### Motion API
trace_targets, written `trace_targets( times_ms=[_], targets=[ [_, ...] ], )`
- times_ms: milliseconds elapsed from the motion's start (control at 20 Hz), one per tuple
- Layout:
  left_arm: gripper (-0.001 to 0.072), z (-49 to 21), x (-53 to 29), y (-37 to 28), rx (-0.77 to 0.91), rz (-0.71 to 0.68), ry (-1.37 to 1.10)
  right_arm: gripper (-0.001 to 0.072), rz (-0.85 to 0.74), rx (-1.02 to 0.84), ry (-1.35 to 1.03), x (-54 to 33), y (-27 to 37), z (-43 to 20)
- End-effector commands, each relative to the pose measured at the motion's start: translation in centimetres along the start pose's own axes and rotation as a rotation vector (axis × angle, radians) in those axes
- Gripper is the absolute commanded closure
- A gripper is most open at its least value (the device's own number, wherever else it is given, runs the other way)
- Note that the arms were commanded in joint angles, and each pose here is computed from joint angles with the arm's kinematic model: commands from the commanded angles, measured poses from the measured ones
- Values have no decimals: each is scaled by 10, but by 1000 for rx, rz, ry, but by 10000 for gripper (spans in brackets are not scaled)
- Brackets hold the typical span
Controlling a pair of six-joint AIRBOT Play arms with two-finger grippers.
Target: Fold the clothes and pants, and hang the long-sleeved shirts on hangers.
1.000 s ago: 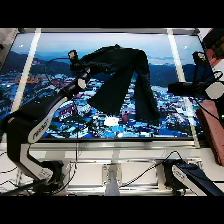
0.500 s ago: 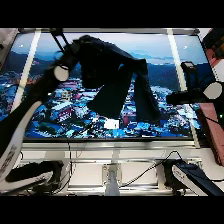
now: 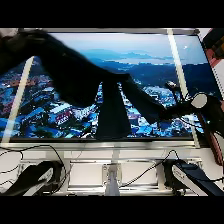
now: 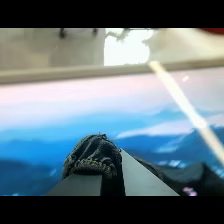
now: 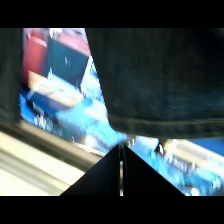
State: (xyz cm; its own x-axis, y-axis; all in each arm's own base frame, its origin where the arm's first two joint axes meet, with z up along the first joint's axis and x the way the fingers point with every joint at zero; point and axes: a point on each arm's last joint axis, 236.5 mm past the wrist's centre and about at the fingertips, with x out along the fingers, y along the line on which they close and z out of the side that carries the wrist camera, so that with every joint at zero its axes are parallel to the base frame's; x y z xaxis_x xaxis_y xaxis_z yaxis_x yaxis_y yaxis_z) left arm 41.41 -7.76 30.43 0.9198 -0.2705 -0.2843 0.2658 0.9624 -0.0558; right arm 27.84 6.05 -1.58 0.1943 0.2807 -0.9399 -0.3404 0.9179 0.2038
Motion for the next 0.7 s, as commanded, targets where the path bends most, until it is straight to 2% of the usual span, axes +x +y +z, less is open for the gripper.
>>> trace_targets(
  times_ms=[0,150,250,400,450,500,550,650],
  targets=[
    [641,-55,-43,68,-77,148,238,693,-56,59,-121,4,-17,25],
    [641,-89,-62,125,-170,272,351,695,-93,226,-190,5,-55,36],
    [641,-103,-63,153,-215,326,381,696,-26,350,-185,14,-69,33],
    [641,-127,-48,170,-252,333,448,691,91,404,-52,36,-80,7],
    [641,-135,-42,173,-263,327,471,586,97,438,-38,38,-90,3],
    [641,-143,-36,175,-274,320,493,313,86,496,-48,39,-104,4],
    [641,-151,-31,177,-286,315,511,188,75,563,-64,38,-118,6],
    [641,-166,-21,182,-306,307,550,189,70,598,-69,36,-135,6]
  ],
)
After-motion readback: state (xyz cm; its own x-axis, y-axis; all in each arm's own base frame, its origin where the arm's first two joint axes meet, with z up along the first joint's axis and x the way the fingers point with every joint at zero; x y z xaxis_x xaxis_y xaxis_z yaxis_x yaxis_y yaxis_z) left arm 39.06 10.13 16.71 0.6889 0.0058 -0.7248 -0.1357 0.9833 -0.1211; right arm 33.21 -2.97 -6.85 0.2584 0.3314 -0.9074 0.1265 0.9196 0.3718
